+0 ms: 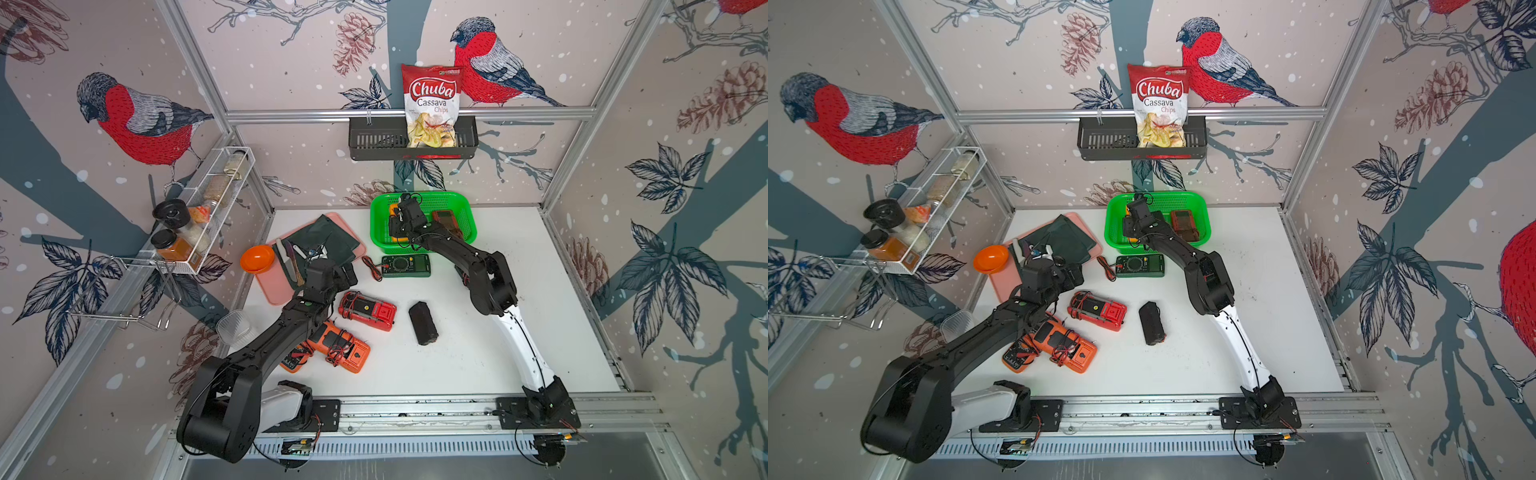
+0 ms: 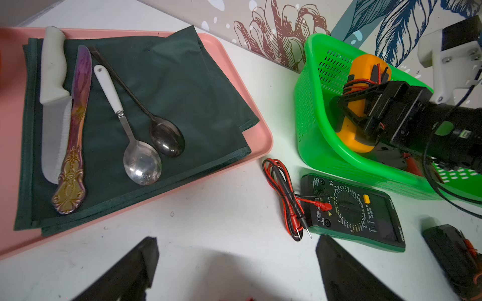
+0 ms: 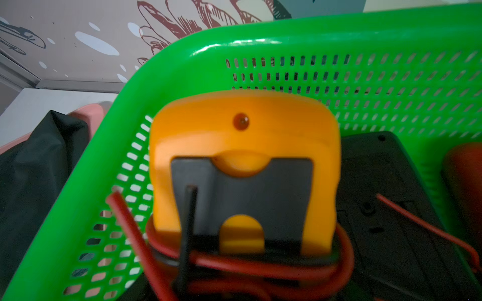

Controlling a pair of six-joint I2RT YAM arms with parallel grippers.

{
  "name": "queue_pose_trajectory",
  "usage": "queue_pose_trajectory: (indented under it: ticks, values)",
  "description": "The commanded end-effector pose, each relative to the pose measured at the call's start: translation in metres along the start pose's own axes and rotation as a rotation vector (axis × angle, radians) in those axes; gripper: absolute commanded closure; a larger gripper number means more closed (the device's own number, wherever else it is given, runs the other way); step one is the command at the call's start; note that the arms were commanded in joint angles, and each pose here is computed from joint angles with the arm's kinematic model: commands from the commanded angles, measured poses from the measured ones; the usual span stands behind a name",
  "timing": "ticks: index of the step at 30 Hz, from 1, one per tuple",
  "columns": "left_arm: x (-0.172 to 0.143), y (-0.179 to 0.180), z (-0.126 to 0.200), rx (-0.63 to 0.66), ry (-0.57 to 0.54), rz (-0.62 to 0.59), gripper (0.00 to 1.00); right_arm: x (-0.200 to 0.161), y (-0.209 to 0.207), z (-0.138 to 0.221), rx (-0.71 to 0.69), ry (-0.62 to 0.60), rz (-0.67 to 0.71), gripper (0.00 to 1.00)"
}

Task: Put the multimeter into the basket
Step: Place the multimeter in the basket, then pick up the multimeter from the center of the board.

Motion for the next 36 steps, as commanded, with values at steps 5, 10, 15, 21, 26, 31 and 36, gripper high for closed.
queue_pose_trajectory:
  ticks: [5, 10, 15, 21, 26, 31, 36]
  values:
    - [0.005, 0.0, -0.002, -0.002, -0.03, 0.002, 0.02, -0.002, 0.002, -0.01, 0.028, -0.012, -0.009, 0.66]
    - [0.006, -0.001, -0.002, -0.004, -0.029, -0.006, 0.02, -0.011, 0.003, -0.016, 0.043, 0.01, 0.001, 0.5]
    - [0.006, -0.001, -0.002, -0.008, -0.03, -0.005, 0.02, -0.013, 0.008, -0.017, 0.06, 0.016, 0.02, 0.2]
    - [0.007, -0.002, -0.002, -0.011, -0.03, -0.005, 0.02, -0.004, 0.018, -0.009, 0.076, 0.001, 0.053, 0.0]
    - [0.008, -0.001, 0.001, -0.006, -0.032, -0.004, 0.02, 0.009, 0.024, 0.005, 0.076, -0.015, 0.069, 0.0]
    - [0.009, 0.001, 0.006, 0.006, -0.03, 0.002, 0.02, 0.022, 0.032, 0.03, 0.068, -0.037, 0.101, 0.0]
    - [0.005, 0.004, 0.011, 0.016, -0.012, 0.006, 0.02, 0.03, 0.04, 0.064, 0.066, -0.055, 0.125, 0.0]
Point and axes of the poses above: each gripper's point midway between its finger pads, its own z axis back along the fingers, its own y axis along the line the jaws close on, x = y × z, the point moved 3 cm from there along z, back along the fingers, and after that the axes turned 8 degrees about -z, right-handed, at the moved point
